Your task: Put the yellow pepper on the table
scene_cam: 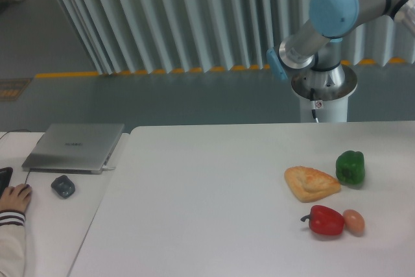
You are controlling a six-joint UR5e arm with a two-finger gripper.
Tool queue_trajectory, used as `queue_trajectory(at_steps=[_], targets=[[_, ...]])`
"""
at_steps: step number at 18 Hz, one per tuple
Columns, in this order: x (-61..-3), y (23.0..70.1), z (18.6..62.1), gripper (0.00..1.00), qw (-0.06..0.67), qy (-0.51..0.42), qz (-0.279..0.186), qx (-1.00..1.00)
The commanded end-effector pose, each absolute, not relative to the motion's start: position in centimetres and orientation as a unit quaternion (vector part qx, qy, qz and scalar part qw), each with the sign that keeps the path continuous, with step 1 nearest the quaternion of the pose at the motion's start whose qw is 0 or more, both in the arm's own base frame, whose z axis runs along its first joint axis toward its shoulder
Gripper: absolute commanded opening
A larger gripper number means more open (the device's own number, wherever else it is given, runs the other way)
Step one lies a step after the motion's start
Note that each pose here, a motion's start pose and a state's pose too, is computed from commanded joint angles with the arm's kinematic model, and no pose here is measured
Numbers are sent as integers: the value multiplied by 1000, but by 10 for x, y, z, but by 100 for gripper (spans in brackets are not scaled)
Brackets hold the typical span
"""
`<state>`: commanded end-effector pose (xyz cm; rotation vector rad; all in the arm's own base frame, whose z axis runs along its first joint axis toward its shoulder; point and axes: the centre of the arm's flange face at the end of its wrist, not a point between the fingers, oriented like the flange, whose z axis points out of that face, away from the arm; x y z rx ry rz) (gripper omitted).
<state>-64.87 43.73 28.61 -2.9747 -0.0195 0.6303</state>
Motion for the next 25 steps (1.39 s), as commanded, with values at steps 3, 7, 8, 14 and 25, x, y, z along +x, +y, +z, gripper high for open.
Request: queue_trajectory(at_steps=[3,7,8,14,25], targets=[[-646,424,314,66,65,-13,189,-980],[-627,419,335,66,44,-6,141,-989],[-623,418,341,66,42,-5,135,-990],[-573,425,379,66,56,15,83,-995],[-460,477,385,66,29,87,-4,-996]])
